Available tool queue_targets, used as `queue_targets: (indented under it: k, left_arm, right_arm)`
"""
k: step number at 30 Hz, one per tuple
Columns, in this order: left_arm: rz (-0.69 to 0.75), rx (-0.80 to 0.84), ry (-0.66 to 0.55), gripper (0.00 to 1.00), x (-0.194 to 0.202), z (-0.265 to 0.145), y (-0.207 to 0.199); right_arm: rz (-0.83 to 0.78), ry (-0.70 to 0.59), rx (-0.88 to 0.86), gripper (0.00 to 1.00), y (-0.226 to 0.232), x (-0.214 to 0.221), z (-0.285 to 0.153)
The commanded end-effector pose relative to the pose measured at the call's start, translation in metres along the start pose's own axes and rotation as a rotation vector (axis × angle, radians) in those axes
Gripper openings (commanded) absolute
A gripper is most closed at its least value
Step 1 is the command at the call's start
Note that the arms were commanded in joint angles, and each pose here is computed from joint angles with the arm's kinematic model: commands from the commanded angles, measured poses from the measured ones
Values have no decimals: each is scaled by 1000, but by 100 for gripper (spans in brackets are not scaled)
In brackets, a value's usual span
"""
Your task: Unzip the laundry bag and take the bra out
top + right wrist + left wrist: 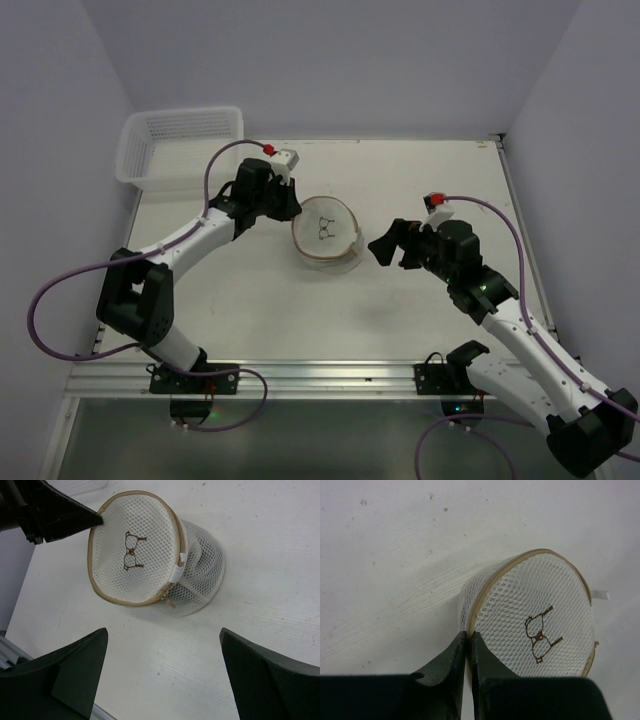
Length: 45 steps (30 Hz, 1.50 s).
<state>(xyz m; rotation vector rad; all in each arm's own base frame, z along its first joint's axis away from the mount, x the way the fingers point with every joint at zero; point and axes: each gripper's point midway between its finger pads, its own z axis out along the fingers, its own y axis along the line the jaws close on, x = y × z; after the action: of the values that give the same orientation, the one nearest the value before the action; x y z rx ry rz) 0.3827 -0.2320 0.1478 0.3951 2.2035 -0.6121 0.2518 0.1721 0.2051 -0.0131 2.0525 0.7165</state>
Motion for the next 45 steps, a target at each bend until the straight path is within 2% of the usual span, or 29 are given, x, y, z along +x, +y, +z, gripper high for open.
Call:
queue_targets:
  k: [1, 5, 9, 15, 21, 24, 30, 31, 33, 34, 35, 36, 38, 39, 42, 45]
  left_arm:
    - [52, 43, -54, 10, -21, 0, -11]
    - [69, 44, -83, 1, -31, -7, -15]
    - [90, 64, -126, 0, -46, -17, -27]
    - [134, 133, -170, 0, -61, -30, -65]
    - [137, 199, -183, 0, -62, -39, -100]
    - [141, 269, -181, 1, -58, -42, -134]
    - [151, 492, -101, 13, -14, -34, -239]
    - [167, 532, -55, 15, 7, -29, -262]
    - [192, 584, -29, 19, 19, -29, -287]
    - [211, 608, 0, 24, 33, -28, -300]
    - [216, 618, 5, 27, 36, -30, -305]
    - [220, 620, 10, 35, 38, -30, -307]
    - [233, 596, -8, 43, 34, -33, -305]
    - [239, 574, -17, 53, 33, -34, -300]
    - [258, 476, -61, 68, 21, -40, -281]
    - [219, 332, -74, 74, 13, -40, -249]
  right_arm:
    - [11, -42, -1, 95, 2, -12, 2]
    - [10, -53, 0, 94, 3, -14, 1]
    - [9, -63, 2, 94, 3, -17, -1]
    - [16, -107, 19, 94, 1, -26, -6]
    - [45, -192, 74, 95, -7, -40, -16]
    - [66, -261, 114, 95, -16, -49, -27]
    - [153, -477, 218, 97, -39, -74, -64]
    - [165, -506, 225, 98, -41, -77, -71]
    - [197, -586, 246, 98, -49, -83, -87]
    - [206, -606, 254, 98, -51, -84, -92]
    - [216, -635, 247, 98, -52, -85, -99]
    - [220, -650, 252, 98, -54, -87, -103]
    - [222, -658, 250, 98, -55, -85, -105]
    - [219, -654, 250, 98, -55, -84, -105]
    - [220, -598, 231, 97, -52, -74, -91]
    - [222, -482, 214, 96, -46, -59, -65]
